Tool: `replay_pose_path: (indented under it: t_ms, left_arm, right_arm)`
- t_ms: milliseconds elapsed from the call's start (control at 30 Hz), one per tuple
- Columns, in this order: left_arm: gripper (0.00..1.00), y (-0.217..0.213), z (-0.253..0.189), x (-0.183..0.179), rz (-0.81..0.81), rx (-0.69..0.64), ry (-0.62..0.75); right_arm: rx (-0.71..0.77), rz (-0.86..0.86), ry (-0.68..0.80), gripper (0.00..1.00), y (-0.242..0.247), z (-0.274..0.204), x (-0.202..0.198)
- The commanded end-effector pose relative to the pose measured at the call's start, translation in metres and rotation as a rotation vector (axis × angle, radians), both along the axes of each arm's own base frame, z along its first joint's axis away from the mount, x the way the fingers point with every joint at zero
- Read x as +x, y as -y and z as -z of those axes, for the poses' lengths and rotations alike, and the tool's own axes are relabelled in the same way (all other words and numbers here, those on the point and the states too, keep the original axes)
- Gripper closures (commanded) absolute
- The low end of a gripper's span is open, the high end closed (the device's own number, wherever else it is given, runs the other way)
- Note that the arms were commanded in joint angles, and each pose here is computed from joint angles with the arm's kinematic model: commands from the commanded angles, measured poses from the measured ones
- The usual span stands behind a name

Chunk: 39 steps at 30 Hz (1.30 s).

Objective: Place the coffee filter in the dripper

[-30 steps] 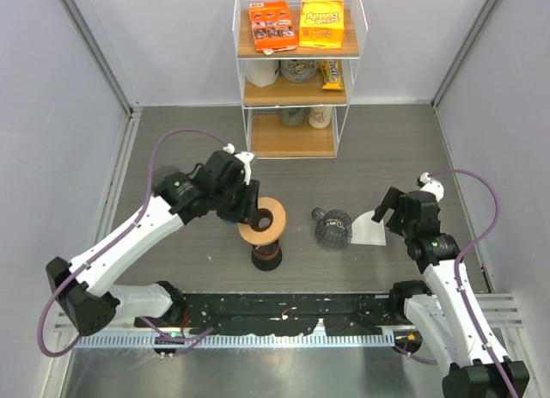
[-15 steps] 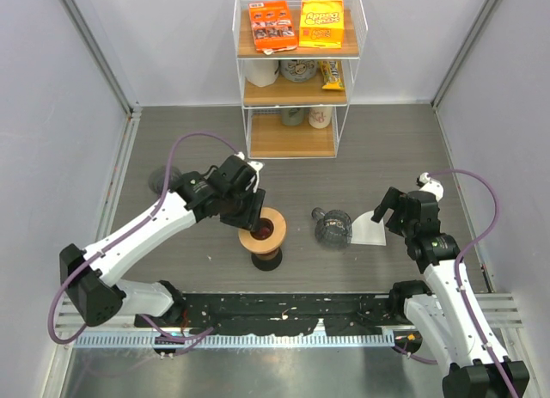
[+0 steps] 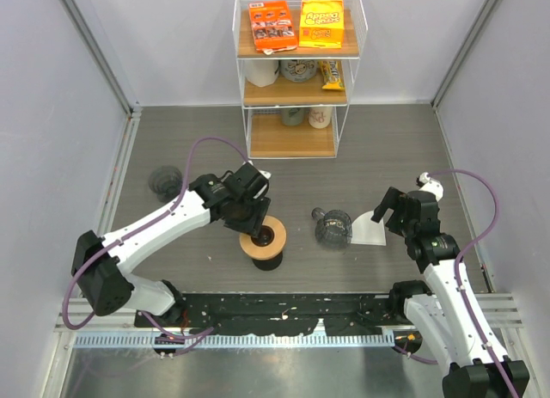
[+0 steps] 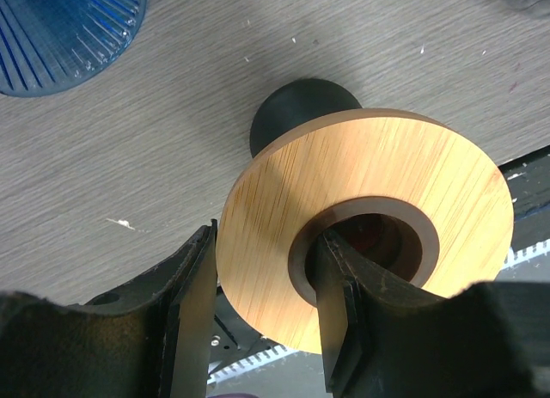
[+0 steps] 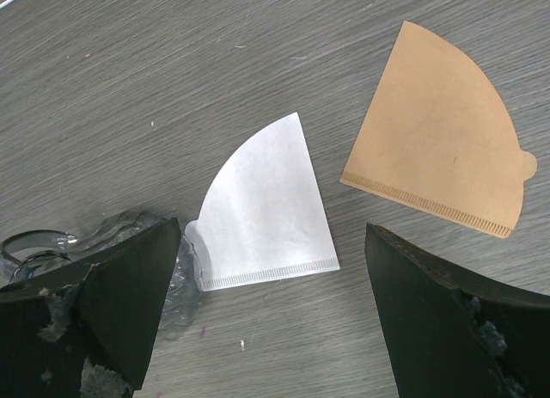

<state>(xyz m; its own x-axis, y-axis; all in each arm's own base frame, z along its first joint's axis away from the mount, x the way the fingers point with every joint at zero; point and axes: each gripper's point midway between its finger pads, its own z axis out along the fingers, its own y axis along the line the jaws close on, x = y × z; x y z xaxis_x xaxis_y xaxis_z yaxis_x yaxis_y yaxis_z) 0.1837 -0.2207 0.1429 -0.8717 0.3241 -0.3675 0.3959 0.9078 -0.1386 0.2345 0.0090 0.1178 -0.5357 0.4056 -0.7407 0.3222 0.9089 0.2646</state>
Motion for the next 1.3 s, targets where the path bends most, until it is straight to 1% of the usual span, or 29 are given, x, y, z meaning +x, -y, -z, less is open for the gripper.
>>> replay_pose_path:
  t_ms: [0, 67, 267, 367, 500, 633, 733, 867, 933, 1000, 1033, 1067, 1167, 1267]
  left_arm:
    - [0.9, 0.005, -0.002, 0.007, -0.005, -0.004, 0.035]
    - [0.88, 0.003, -0.002, 0.008, -0.014, 0.006, 0.04]
    - [0.69, 0.007, -0.004, 0.006, -0.004, -0.007, 0.042]
    - [0.62, 0.008, -0.006, 0.005, 0.003, -0.011, 0.044]
    - [0.57, 0.009, -0.009, 0.004, 0.007, -0.022, 0.047]
    - [0.47, 0.011, -0.012, 0.003, 0.014, -0.035, 0.051]
    - [0.4, 0.015, -0.017, 0.002, 0.028, -0.065, 0.055]
    - [0.32, 0.025, -0.027, -0.005, 0.071, -0.139, 0.051]
    - [0.28, 0.025, -0.03, -0.006, 0.075, -0.149, 0.057]
    - [0.21, 0.022, -0.034, -0.004, 0.069, -0.149, 0.076]
    - [0.05, 0.021, -0.037, -0.004, 0.063, -0.152, 0.086]
    - [0.0, 0.021, -0.039, -0.005, 0.064, -0.162, 0.089]
    - [0.0, 0.02, -0.047, -0.007, 0.068, -0.208, 0.12]
    - [0.0, 0.013, -0.064, -0.003, 0.053, -0.235, 0.2]
  right_arm:
    - [-0.003, -0.003, 0.053, 0.05, 0.0, -0.012, 0.009]
    - [-0.002, -0.004, 0.053, 0.05, 0.0, -0.012, 0.009]
    - [-0.003, -0.003, 0.052, 0.05, 0.0, -0.011, 0.009]
    - [-0.004, -0.001, 0.05, 0.05, 0.0, -0.011, 0.009]
    - [-0.004, -0.001, 0.046, 0.05, 0.0, -0.009, 0.009]
    - [-0.005, 0.0, 0.05, 0.05, 0.001, -0.011, 0.009]
    - [-0.005, 0.0, 0.052, 0.05, 0.001, -0.011, 0.009]
    - [-0.006, -0.003, 0.047, 0.05, 0.0, -0.01, 0.008]
    - [-0.003, 0.0, 0.05, 0.05, 0.0, -0.011, 0.008]
    - [-0.004, -0.001, 0.055, 0.05, 0.0, -0.011, 0.009]
    - [-0.004, -0.001, 0.056, 0.05, 0.0, -0.012, 0.008]
    - [-0.007, 0.006, 0.057, 0.05, 0.002, -0.012, 0.008]
    - [-0.014, 0.026, 0.066, 0.05, 0.005, -0.013, 0.007]
    - [-0.017, 0.035, 0.085, 0.05, 0.007, -0.016, 0.007]
